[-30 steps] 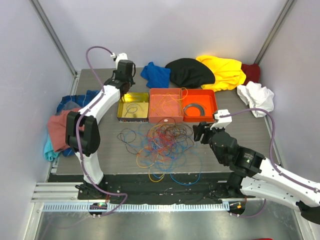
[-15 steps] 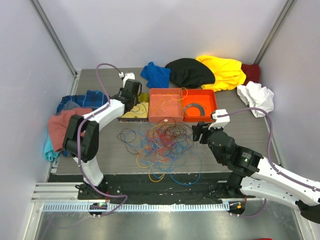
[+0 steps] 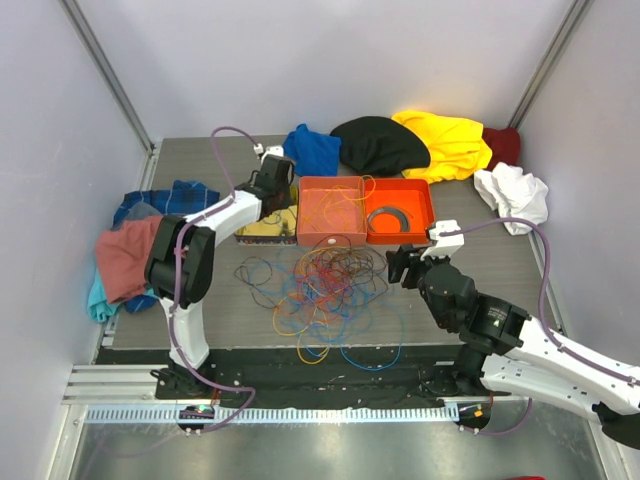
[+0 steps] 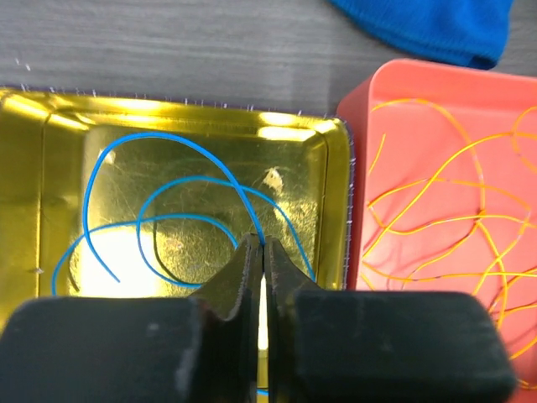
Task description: Untangle the cables
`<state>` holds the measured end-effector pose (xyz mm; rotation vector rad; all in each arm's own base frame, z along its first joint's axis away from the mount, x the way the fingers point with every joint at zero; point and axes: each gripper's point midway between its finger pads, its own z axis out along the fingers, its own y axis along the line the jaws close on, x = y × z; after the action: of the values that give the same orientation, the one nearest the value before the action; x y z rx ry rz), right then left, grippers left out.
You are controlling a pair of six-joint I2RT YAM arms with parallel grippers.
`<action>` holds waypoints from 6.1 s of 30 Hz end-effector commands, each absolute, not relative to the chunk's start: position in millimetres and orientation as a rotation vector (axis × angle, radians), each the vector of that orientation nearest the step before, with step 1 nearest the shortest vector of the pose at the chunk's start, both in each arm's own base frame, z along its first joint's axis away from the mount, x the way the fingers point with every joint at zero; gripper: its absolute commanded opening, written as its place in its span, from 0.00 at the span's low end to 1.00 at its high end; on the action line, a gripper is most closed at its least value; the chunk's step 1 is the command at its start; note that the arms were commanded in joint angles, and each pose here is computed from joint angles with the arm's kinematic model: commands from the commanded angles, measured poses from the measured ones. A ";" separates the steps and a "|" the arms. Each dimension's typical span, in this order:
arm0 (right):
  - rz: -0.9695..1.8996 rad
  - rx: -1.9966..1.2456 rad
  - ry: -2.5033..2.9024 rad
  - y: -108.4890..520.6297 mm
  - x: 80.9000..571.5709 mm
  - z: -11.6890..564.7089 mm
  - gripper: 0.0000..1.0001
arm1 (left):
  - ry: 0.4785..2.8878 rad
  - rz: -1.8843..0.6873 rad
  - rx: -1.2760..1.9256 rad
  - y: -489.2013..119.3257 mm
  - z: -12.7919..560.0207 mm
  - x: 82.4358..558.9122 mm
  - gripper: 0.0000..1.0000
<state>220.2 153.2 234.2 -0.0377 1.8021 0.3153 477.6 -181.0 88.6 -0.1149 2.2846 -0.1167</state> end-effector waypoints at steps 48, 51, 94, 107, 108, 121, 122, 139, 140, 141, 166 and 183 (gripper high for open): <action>0.334 0.088 1.749 134.0 218.3 260.9 0.65 | 2.183 -0.721 0.790 -434.6 102.8 193.6 0.58; 0.324 0.094 1.745 129.6 217.5 262.0 0.65 | 2.196 -0.695 0.794 -437.4 91.7 197.0 0.58; 0.384 0.048 1.729 152.4 222.9 267.5 0.65 | 1.463 -0.144 0.105 -169.8 550.2 274.2 0.00; 0.408 0.011 1.738 161.6 222.4 257.6 0.65 | 1.433 -0.127 0.134 -183.3 581.1 285.0 0.00; 0.418 -0.003 1.743 165.1 222.0 255.7 0.65 | 1.437 -0.135 0.139 -185.8 578.7 285.5 0.00; 0.875 -0.463 1.915 313.8 195.5 193.8 0.76 | 1.420 -0.230 0.167 -207.2 589.5 286.4 0.00; 0.892 -0.483 1.920 319.0 193.2 191.6 0.77 | 1.422 -0.232 0.168 -208.1 588.3 286.6 0.00; 1.020 -0.698 1.976 391.4 172.9 144.3 0.81 | 1.445 -0.261 0.188 -213.6 579.2 284.7 0.00; 1.011 -0.705 1.984 395.8 174.4 139.4 0.81 | 1.447 -0.263 0.188 -214.2 578.4 284.7 0.00; 1.001 -0.704 1.987 398.0 177.3 137.5 0.81 | 1.448 -0.262 0.189 -214.4 577.8 284.9 0.00; 0.894 -0.663 2.094 421.8 200.9 89.2 0.51 | 1.465 -0.293 0.166 -200.7 566.0 273.4 0.00; 0.746 -0.464 1.757 343.0 221.5 316.0 0.04 | 1.536 -0.258 0.120 -189.5 512.3 272.4 0.00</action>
<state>211.8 370.5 221.8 -0.5330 1.9120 0.8110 275.3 -197.9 511.0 0.2052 1.5562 -0.2138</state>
